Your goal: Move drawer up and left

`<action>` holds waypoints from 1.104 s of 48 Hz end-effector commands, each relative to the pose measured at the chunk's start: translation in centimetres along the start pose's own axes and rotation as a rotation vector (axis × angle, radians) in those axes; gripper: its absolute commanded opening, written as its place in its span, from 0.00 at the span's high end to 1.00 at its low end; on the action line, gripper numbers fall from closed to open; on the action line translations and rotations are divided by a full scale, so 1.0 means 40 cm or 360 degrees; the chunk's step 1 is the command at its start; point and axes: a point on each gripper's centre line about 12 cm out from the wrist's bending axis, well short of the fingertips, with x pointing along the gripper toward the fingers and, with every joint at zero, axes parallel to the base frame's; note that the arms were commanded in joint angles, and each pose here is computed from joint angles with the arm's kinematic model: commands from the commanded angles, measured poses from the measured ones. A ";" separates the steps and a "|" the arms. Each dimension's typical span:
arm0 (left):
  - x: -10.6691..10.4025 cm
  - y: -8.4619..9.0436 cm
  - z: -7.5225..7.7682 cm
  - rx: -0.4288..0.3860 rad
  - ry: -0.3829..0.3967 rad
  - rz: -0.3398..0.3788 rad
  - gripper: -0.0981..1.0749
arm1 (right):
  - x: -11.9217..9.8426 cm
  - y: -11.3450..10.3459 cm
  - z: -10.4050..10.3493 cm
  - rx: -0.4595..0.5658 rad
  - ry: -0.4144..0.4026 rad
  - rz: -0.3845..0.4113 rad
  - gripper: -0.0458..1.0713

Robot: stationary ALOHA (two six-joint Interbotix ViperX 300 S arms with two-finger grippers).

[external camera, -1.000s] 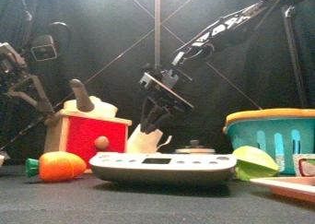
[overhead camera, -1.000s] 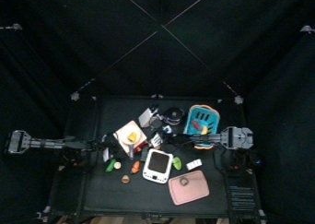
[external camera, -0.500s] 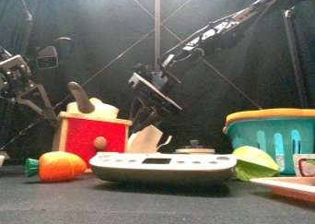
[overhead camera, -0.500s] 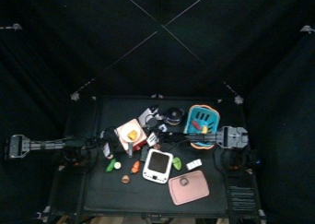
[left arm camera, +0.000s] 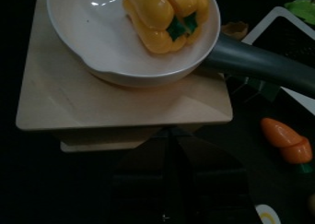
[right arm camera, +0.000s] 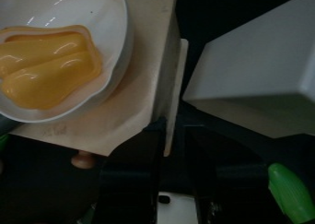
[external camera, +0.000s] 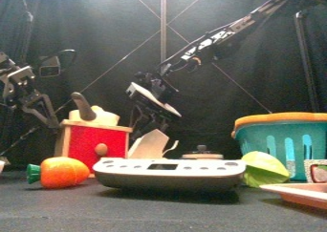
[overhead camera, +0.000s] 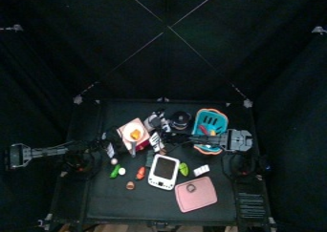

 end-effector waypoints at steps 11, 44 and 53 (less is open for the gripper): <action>-0.008 0.041 0.028 -0.0097 -0.0089 0.0112 0.51 | -0.016 0.047 0.045 0.0006 -0.0079 0.0076 0.40; -0.048 0.062 0.029 -0.0265 -0.0223 0.0154 0.51 | 0.018 0.070 0.068 0.0011 -0.0110 0.0089 0.40; -0.048 0.062 0.029 -0.0265 -0.0223 0.0154 0.51 | 0.005 0.063 0.066 0.0014 -0.0103 0.0071 0.40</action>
